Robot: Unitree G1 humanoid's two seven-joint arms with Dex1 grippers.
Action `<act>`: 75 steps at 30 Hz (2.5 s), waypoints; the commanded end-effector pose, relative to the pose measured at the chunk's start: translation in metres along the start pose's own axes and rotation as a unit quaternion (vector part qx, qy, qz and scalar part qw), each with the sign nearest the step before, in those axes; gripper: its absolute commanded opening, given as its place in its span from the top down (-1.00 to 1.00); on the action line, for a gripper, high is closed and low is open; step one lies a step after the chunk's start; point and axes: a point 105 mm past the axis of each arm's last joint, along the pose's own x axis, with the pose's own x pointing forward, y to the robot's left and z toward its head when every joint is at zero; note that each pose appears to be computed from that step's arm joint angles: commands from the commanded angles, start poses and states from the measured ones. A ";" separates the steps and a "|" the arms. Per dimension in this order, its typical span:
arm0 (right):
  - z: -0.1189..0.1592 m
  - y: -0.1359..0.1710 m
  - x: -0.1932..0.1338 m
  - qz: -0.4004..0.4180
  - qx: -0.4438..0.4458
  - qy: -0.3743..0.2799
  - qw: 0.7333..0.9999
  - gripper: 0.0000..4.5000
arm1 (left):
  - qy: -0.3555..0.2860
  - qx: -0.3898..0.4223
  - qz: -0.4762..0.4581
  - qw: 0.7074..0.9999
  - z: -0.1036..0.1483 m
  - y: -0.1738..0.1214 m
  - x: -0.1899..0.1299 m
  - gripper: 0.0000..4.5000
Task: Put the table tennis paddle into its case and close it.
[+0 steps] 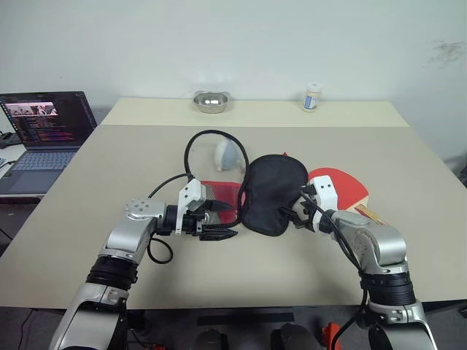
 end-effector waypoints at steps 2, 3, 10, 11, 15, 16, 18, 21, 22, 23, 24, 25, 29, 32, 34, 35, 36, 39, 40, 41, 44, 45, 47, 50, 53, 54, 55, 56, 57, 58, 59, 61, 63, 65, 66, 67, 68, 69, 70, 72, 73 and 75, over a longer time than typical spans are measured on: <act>0.006 0.011 0.004 0.013 -0.013 -0.018 1.000 -0.98 | -0.007 0.018 0.003 1.000 0.007 0.001 -0.001 -0.82; 0.005 0.014 0.006 0.015 -0.014 -0.018 1.000 -0.98 | -0.007 0.018 0.004 1.000 0.006 0.000 -0.002 -0.82; 0.011 0.017 0.008 0.028 -0.051 -0.023 0.998 -0.08 | -0.009 0.018 0.006 1.000 0.006 0.000 -0.001 -0.82; 0.012 0.014 0.007 0.027 -0.055 -0.024 0.998 0.09 | -0.009 0.018 0.006 1.000 0.006 0.000 -0.001 -0.82; 0.018 0.000 0.000 0.023 -0.067 -0.021 0.997 0.72 | -0.010 0.018 0.005 1.000 0.007 -0.001 0.000 -0.82; 0.019 -0.002 -0.002 0.024 -0.070 -0.019 0.997 0.87 | -0.010 0.019 0.005 1.000 0.007 -0.002 0.000 -0.82; 0.023 -0.009 -0.008 0.033 -0.086 -0.010 0.996 0.99 | -0.010 0.019 0.003 1.000 0.007 -0.002 0.000 -0.82; 0.026 -0.019 -0.016 0.041 -0.107 0.005 0.993 0.99 | -0.010 0.019 0.001 1.000 0.007 -0.003 0.001 -0.82; 0.029 -0.026 -0.018 0.037 -0.116 0.008 0.993 0.99 | -0.010 0.019 0.000 1.000 0.007 -0.003 0.001 -0.82; 0.033 -0.034 -0.021 0.031 -0.124 0.010 0.992 0.99 | -0.010 0.019 0.000 1.000 0.007 -0.003 0.001 -0.82; 0.037 -0.039 -0.023 0.028 -0.130 0.012 0.991 0.99 | -0.010 0.019 -0.001 1.000 0.007 -0.003 0.001 -0.82; 0.041 -0.044 -0.025 0.027 -0.135 0.014 0.990 0.99 | -0.010 0.019 -0.001 1.000 0.007 -0.003 0.002 -0.82; 0.049 -0.050 -0.026 0.037 -0.152 0.025 0.987 0.99 | -0.010 0.020 -0.003 1.000 0.007 -0.004 0.002 -0.82; 0.047 -0.041 -0.022 0.065 -0.152 0.033 0.986 0.99 | -0.009 0.020 -0.003 1.000 0.006 -0.004 0.003 -0.82; 0.046 -0.037 -0.019 0.073 -0.144 0.029 0.986 0.99 | -0.009 0.020 -0.004 1.000 0.006 -0.004 0.004 -0.82; 0.046 -0.035 -0.017 0.076 -0.144 0.027 0.986 0.91 | -0.009 0.020 -0.004 1.000 0.006 -0.004 0.004 -0.82; 0.045 -0.032 -0.016 0.079 -0.146 0.026 0.986 0.82 | -0.009 0.020 -0.005 1.000 0.006 -0.004 0.004 -0.82; 0.046 -0.027 -0.012 0.079 -0.151 0.016 0.985 0.44 | -0.008 0.021 -0.007 1.000 0.005 -0.005 0.005 -0.82; 0.047 -0.028 -0.011 0.077 -0.154 0.015 0.985 0.30 | -0.008 0.021 -0.007 1.000 0.005 -0.005 0.005 -0.82; 0.048 -0.030 -0.012 0.071 -0.158 0.012 0.985 0.14 | -0.008 0.021 -0.008 1.000 0.005 -0.005 0.005 -0.82; 0.052 -0.044 -0.020 0.050 -0.171 0.007 0.984 -0.30 | -0.008 0.023 -0.010 1.000 0.006 -0.005 0.006 -0.82; 0.053 -0.047 -0.022 0.047 -0.174 0.007 0.984 -0.44 | -0.008 0.023 -0.010 1.000 0.006 -0.006 0.006 -0.82; 0.056 -0.060 -0.032 0.027 -0.187 0.005 0.982 -0.76 | -0.010 0.024 -0.012 1.000 0.007 -0.006 0.008 -0.82; 0.062 -0.077 -0.059 0.010 -0.187 -0.002 0.982 -0.98 | -0.016 0.024 -0.019 0.999 0.011 -0.008 0.012 -0.82; 0.059 -0.086 -0.089 0.002 -0.166 -0.004 0.986 -0.98 | -0.020 0.024 -0.023 0.999 0.012 -0.009 0.016 -0.82; 0.054 -0.090 -0.097 -0.005 -0.155 0.001 0.988 -0.98 | -0.021 0.025 -0.024 0.999 0.012 -0.009 0.017 -0.82; 0.051 -0.093 -0.102 -0.010 -0.147 0.005 0.989 -0.98 | -0.021 0.025 -0.025 0.999 0.013 -0.009 0.018 -0.82; 0.044 -0.101 -0.107 -0.028 -0.140 0.015 0.990 -0.98 | -0.022 0.025 -0.028 0.999 0.013 -0.009 0.019 -0.82; 0.037 -0.109 -0.112 -0.046 -0.133 0.025 0.990 -0.98 | -0.023 0.025 -0.031 0.999 0.014 -0.009 0.021 -0.82; 0.032 -0.115 -0.116 -0.057 -0.129 0.032 0.989 -0.98 | -0.023 0.026 -0.032 0.999 0.014 -0.009 0.022 -0.82; 0.023 -0.121 -0.119 -0.068 -0.122 0.044 0.989 -0.98 | -0.025 0.027 -0.035 0.999 0.015 -0.009 0.024 -0.82; 0.014 -0.129 -0.121 -0.077 -0.111 0.057 0.989 -0.98 | -0.026 0.029 -0.039 0.998 0.016 -0.009 0.026 -0.82; 0.009 -0.135 -0.119 -0.083 -0.109 0.065 0.988 -0.98 | -0.027 0.030 -0.044 0.998 0.017 -0.008 0.029 -0.82; 0.009 -0.139 -0.115 -0.088 -0.116 0.067 0.987 -0.98 | -0.027 0.031 -0.048 0.998 0.018 -0.008 0.030 -0.82; 0.010 -0.141 -0.112 -0.088 -0.118 0.069 0.987 -0.98 | -0.027 0.032 -0.050 0.998 0.018 -0.008 0.031 -0.82; 0.009 -0.144 -0.109 -0.090 -0.120 0.072 0.986 -0.98 | -0.027 0.033 -0.051 0.998 0.019 -0.007 0.031 -0.82; 0.009 -0.147 -0.106 -0.091 -0.121 0.076 0.985 -0.98 | -0.027 0.033 -0.052 0.998 0.019 -0.007 0.031 -0.82; 0.008 -0.150 -0.103 -0.092 -0.120 0.079 0.985 -0.98 | -0.027 0.034 -0.052 0.998 0.019 -0.007 0.032 -0.82; 0.007 -0.152 -0.100 -0.092 -0.119 0.081 0.985 -0.98 | -0.028 0.035 -0.053 0.998 0.019 -0.007 0.032 -0.82; 0.004 -0.158 -0.095 -0.095 -0.119 0.089 0.984 -0.98 | -0.028 0.036 -0.054 0.997 0.020 -0.007 0.032 -0.82; 0.002 -0.161 -0.093 -0.097 -0.118 0.095 0.984 -0.98 | -0.028 0.036 -0.055 0.997 0.020 -0.007 0.032 -0.82; -0.004 -0.165 -0.090 -0.099 -0.114 0.106 0.983 -0.98 | -0.032 0.036 -0.055 0.997 0.021 -0.008 0.031 -0.82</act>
